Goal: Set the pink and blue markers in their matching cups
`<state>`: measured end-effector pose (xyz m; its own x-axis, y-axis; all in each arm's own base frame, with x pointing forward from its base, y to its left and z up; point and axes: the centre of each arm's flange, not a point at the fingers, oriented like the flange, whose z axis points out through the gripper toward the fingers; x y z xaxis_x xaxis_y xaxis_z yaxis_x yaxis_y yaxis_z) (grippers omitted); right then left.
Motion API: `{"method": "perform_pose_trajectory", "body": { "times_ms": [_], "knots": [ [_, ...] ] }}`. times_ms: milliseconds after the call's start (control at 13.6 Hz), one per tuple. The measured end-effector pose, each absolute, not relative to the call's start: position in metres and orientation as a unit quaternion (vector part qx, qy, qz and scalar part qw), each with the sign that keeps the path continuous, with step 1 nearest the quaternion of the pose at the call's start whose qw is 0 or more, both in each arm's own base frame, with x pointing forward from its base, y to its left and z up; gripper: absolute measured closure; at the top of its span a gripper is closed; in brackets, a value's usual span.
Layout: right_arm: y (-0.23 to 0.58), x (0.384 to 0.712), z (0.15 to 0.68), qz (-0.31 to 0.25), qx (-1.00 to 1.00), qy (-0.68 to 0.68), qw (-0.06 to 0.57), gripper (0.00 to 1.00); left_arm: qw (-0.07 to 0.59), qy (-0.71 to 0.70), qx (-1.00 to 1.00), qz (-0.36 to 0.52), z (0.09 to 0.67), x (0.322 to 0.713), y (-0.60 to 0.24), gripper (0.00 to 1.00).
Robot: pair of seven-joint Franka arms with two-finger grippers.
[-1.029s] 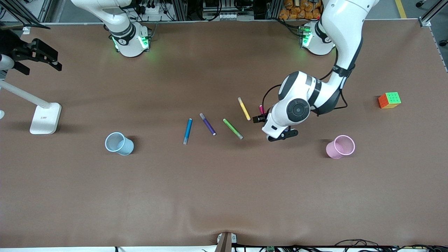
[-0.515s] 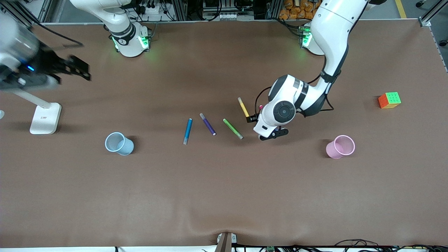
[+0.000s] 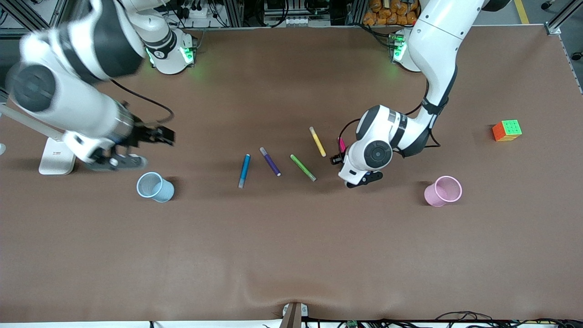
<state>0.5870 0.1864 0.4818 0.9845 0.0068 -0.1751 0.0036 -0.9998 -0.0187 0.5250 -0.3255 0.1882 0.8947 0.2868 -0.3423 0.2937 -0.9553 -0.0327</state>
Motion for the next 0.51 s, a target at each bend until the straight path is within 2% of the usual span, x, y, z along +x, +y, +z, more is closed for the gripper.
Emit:
{"method": "perform_pose_trajectory", "body": {
  "times_ms": [441,515],
  "knots": [
    [0.269,0.607,0.375,0.065,-0.998,0.023,0.004,0.00,0.009,0.157,0.972,-0.175,0.174,0.528,-0.319,0.33],
    [0.275,0.610,0.357,0.061,-0.998,0.025,0.005,0.00,0.009,0.158,0.972,-0.176,0.173,0.529,-0.317,0.40]
  ]
}}
